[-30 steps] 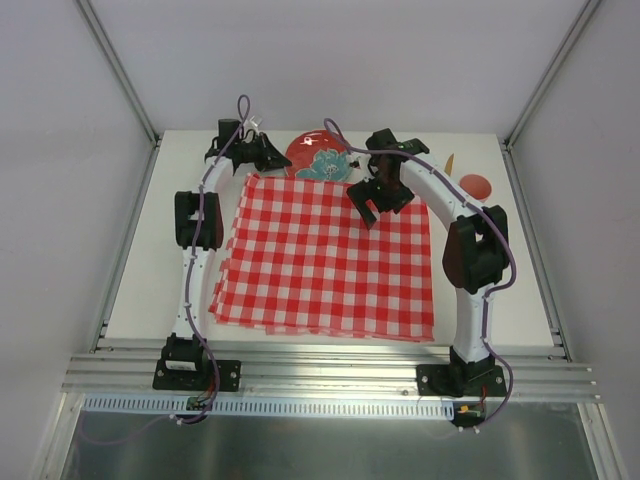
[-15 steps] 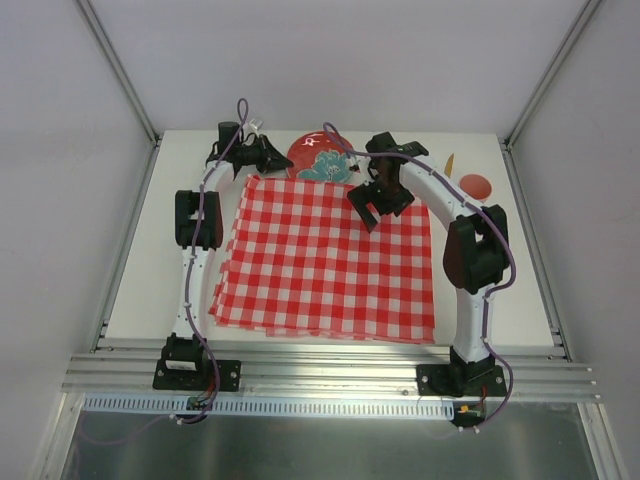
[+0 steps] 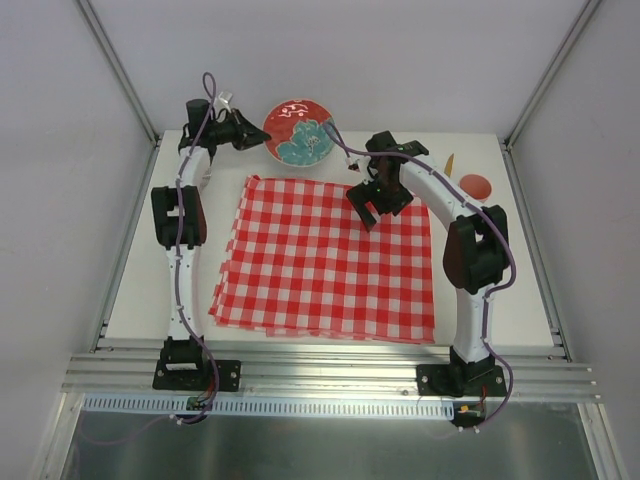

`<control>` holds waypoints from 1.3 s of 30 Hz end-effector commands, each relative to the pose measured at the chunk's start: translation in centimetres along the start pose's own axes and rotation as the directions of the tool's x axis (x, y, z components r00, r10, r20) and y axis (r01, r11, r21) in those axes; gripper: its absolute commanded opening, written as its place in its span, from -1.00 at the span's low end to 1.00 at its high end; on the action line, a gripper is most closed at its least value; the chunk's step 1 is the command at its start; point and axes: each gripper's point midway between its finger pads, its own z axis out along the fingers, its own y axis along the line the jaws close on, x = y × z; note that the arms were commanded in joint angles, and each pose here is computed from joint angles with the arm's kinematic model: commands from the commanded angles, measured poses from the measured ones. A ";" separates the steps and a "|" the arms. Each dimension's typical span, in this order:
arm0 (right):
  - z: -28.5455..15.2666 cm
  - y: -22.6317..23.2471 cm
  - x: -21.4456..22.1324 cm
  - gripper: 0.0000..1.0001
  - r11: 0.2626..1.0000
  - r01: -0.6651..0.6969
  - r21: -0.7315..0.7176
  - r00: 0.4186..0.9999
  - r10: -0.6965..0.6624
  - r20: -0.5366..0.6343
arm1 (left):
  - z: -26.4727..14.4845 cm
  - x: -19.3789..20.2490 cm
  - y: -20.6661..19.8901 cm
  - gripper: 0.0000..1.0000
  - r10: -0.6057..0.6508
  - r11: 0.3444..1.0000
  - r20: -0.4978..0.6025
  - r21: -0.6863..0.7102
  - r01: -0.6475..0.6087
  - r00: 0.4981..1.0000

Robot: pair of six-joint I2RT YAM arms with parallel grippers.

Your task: Set the dinner table for one person

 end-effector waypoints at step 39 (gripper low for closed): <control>-2.1 -5.7 -1.9 0.93 0.872 -0.381 -0.308 0.902 0.424 0.084 | -9.9 22.5 -10.1 -1.00 -0.033 0.998 -0.386 0.031 0.048 0.922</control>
